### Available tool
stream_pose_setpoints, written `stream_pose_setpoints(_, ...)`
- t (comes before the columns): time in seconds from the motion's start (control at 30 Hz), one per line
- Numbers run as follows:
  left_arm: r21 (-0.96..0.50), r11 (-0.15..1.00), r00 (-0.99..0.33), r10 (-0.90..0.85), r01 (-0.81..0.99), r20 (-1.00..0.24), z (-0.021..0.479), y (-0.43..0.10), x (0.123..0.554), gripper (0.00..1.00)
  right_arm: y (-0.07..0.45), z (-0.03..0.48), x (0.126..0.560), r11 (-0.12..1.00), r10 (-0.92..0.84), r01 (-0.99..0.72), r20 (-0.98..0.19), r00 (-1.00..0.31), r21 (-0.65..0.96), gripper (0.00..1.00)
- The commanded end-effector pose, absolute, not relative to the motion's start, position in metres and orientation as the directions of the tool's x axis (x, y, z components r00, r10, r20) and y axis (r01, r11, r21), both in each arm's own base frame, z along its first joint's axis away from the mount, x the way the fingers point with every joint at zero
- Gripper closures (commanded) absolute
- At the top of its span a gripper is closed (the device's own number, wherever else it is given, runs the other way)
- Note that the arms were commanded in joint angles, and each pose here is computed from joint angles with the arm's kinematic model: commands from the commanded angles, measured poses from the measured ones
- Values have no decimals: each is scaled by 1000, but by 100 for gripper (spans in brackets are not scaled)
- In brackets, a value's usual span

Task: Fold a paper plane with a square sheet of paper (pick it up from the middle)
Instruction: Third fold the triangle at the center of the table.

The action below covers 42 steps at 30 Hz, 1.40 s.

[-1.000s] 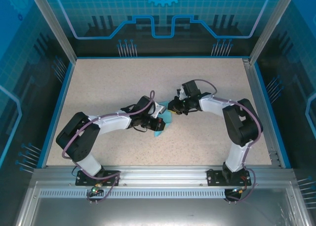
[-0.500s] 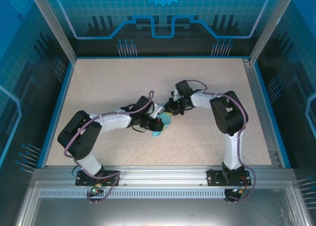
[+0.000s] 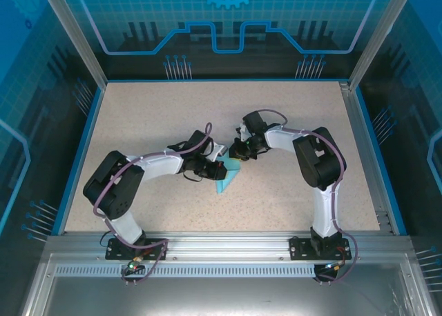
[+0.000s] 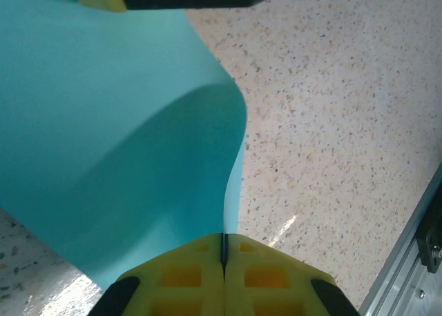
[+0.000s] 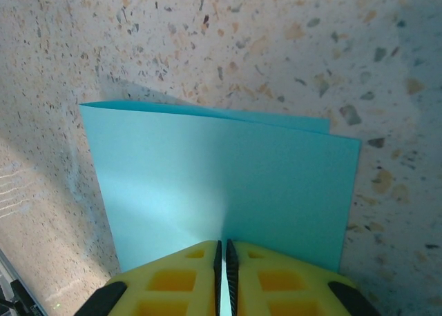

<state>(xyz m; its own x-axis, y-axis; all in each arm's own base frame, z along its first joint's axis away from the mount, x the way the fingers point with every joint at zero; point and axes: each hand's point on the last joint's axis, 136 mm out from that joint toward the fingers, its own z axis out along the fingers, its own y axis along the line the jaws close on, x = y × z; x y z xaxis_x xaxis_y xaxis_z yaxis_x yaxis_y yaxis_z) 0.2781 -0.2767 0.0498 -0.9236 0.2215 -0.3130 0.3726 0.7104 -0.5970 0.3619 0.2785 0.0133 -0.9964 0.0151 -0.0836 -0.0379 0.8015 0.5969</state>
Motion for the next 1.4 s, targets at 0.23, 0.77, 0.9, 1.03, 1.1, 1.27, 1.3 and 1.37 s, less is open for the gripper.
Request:
stream_pose_setpoints(0.23, -563, 760, -940, 192, 324, -283, 40, -265, 295, 93, 269, -3, 340, 848, 0, -5, -9, -1000, 529, 85)
stream_pose_setpoints(0.77, -516, 801, -945, 187, 305, -268, 32, -256, 297, 92, 267, -1, 339, 853, 5, 0, -8, -1000, 522, 84)
stream_pose_setpoints(0.9, -514, 805, -948, 184, 297, -258, 31, -255, 296, 92, 267, -2, 339, 852, 6, 3, -5, -1000, 523, 84)
stream_pose_setpoints(1.03, -491, 822, -950, 178, 287, -256, 29, -251, 297, 92, 266, -4, 338, 854, 8, 6, -2, -1000, 521, 84)
stream_pose_setpoints(1.1, -491, 821, -948, 179, 292, -264, 29, -252, 299, 92, 267, -5, 338, 853, 8, 6, 0, -1000, 523, 84)
stream_pose_setpoints(1.27, -495, 816, -945, 180, 298, -272, 29, -254, 303, 91, 268, -6, 337, 853, 8, 7, 1, -1000, 522, 84)
stream_pose_setpoints(1.3, -495, 815, -945, 182, 300, -273, 29, -255, 303, 91, 268, -6, 337, 853, 9, 9, 3, -1000, 523, 84)
stream_pose_setpoints(1.37, -486, 823, -947, 182, 295, -266, 27, -253, 303, 91, 268, -6, 337, 852, 8, 8, 2, -1000, 523, 84)
